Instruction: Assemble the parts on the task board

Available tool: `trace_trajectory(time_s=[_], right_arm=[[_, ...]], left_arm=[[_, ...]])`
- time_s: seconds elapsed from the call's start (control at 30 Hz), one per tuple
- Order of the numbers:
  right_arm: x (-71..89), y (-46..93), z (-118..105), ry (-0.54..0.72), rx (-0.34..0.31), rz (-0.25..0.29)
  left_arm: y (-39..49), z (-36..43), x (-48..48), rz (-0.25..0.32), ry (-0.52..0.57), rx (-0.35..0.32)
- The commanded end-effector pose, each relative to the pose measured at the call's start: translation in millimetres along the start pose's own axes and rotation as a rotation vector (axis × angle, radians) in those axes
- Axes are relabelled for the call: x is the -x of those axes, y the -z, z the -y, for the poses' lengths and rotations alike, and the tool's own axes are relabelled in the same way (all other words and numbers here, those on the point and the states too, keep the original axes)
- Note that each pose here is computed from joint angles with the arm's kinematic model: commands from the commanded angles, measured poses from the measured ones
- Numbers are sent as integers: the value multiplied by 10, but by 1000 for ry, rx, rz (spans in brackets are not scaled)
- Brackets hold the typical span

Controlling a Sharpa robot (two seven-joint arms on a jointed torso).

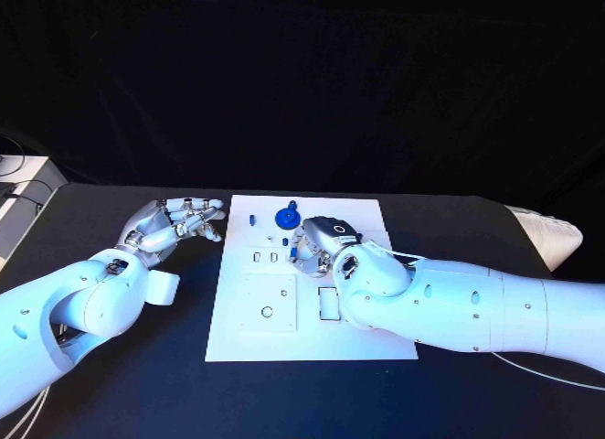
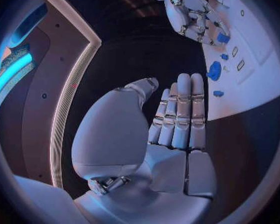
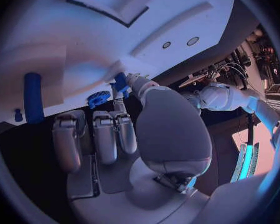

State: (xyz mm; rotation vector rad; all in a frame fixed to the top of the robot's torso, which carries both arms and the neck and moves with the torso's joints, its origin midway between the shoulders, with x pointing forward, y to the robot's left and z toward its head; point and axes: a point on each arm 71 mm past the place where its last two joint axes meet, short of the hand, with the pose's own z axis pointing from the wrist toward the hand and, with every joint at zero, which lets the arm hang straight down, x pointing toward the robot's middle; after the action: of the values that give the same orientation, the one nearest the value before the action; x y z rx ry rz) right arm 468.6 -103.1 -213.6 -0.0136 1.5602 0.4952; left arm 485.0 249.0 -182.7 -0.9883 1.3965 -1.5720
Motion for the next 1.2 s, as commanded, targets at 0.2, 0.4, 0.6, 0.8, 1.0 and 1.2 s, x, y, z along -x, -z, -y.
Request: trace_trajectory(time_s=[0.2,0.4,0.6,0.8,1.0,1.2], right_arm=[[-30,3,25,13,-7,-15],[-31,2,34,13,-4,-19],[-31,1,40,8,-2,-19],[-26,0,42,2,1,-13],[-13,9,39,-11,8,-1],[23,49,48,-35,19,23]], left_arm=[[-2,-10,-12,-12,3,-2],[0,-15,-6,-10,3,-1],[1,-18,-5,-10,3,0],[1,-20,-3,-9,2,1],[1,-24,-2,-10,2,2],[-3,-32,-5,-13,-2,6]])
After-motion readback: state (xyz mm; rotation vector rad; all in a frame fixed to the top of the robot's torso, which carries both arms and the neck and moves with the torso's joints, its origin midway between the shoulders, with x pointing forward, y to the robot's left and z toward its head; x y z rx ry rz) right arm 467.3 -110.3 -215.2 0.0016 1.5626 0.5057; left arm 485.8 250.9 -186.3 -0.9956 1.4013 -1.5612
